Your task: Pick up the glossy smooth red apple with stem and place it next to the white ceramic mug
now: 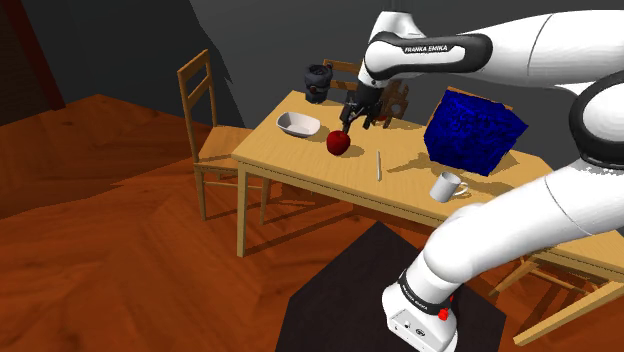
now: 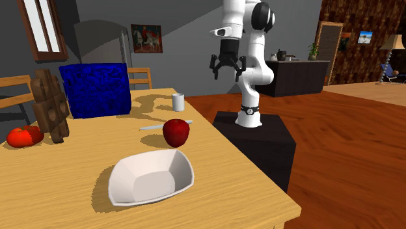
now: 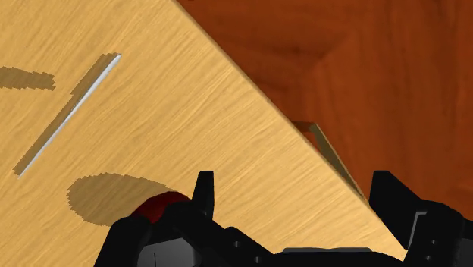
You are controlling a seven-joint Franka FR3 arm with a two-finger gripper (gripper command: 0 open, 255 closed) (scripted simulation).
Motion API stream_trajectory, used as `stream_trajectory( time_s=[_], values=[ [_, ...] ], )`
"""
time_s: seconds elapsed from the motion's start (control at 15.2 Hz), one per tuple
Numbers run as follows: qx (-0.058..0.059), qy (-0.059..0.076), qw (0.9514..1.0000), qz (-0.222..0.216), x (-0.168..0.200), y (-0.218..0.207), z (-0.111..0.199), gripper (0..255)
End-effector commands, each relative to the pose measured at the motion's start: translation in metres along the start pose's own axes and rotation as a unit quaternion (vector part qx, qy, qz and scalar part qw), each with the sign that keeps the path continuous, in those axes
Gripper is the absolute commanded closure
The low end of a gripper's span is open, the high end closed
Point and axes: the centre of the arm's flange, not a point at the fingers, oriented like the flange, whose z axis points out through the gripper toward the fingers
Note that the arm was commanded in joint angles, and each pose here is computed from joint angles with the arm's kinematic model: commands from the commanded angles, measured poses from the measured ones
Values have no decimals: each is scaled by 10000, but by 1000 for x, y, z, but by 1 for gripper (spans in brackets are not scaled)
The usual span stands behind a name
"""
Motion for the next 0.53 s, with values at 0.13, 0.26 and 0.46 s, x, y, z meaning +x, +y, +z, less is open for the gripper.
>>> stream_trajectory(
  time_s=[0.13,0.26,0.46],
  values=[
    [54,83,9998,178,37,28,21,0],
    [83,120,9995,267,55,43,32,0],
    [127,175,9990,400,82,66,49,0]
  ],
)
